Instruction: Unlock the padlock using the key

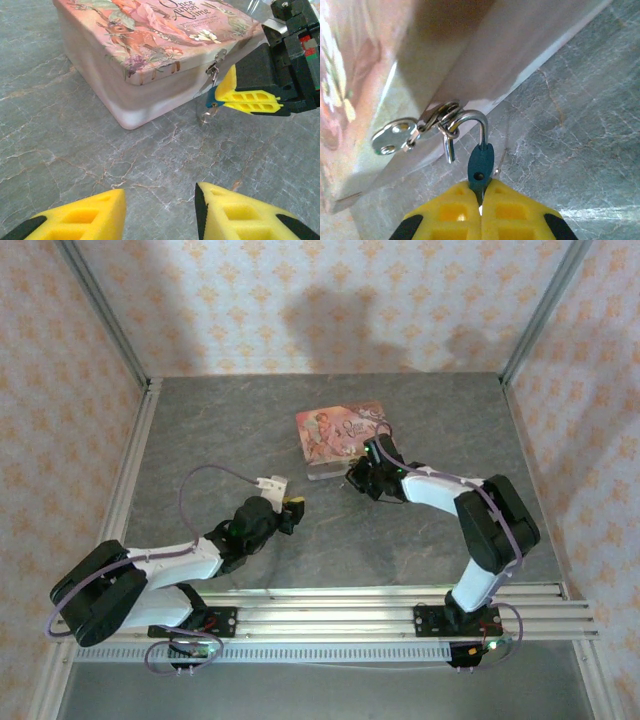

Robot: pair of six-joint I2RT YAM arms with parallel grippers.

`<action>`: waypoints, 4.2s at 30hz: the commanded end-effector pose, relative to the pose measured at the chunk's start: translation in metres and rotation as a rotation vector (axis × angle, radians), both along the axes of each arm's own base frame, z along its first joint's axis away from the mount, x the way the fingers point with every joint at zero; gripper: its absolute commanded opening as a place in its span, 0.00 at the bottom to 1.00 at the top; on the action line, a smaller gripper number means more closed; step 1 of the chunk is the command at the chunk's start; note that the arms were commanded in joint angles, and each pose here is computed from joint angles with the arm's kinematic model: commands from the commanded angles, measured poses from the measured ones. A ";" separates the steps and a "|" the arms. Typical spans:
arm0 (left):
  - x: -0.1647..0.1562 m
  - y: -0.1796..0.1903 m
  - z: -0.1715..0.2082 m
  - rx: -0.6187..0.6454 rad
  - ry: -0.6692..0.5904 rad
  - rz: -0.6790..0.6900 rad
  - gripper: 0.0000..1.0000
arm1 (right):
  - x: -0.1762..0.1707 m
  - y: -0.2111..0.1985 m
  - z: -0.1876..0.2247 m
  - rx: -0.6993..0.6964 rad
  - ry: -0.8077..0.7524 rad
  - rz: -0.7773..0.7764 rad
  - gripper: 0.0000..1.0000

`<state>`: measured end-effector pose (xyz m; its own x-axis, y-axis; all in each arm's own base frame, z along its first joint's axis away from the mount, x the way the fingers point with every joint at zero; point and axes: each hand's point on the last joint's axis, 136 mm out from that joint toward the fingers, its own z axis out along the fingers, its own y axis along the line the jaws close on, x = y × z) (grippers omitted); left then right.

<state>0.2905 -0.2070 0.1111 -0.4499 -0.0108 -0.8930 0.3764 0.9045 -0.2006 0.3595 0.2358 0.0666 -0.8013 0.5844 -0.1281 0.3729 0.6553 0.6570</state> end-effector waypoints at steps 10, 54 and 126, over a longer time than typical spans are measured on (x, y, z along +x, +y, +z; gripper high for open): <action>0.000 0.017 0.006 -0.003 -0.016 0.059 0.42 | 0.035 -0.020 0.036 0.051 -0.122 -0.261 0.00; -0.015 0.144 0.092 0.093 0.167 0.429 1.00 | -0.046 0.026 0.088 -0.194 -0.224 0.192 0.00; 0.072 0.226 0.024 0.244 -0.075 0.590 1.00 | -0.010 -0.241 0.094 -1.041 -0.643 -0.244 1.00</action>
<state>0.3493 0.0206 0.1234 -0.4623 -0.0206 -0.8865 -0.2010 0.9761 0.0822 0.3306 -0.0044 0.1331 -0.4797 0.0649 -0.8750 0.3468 0.9301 -0.1211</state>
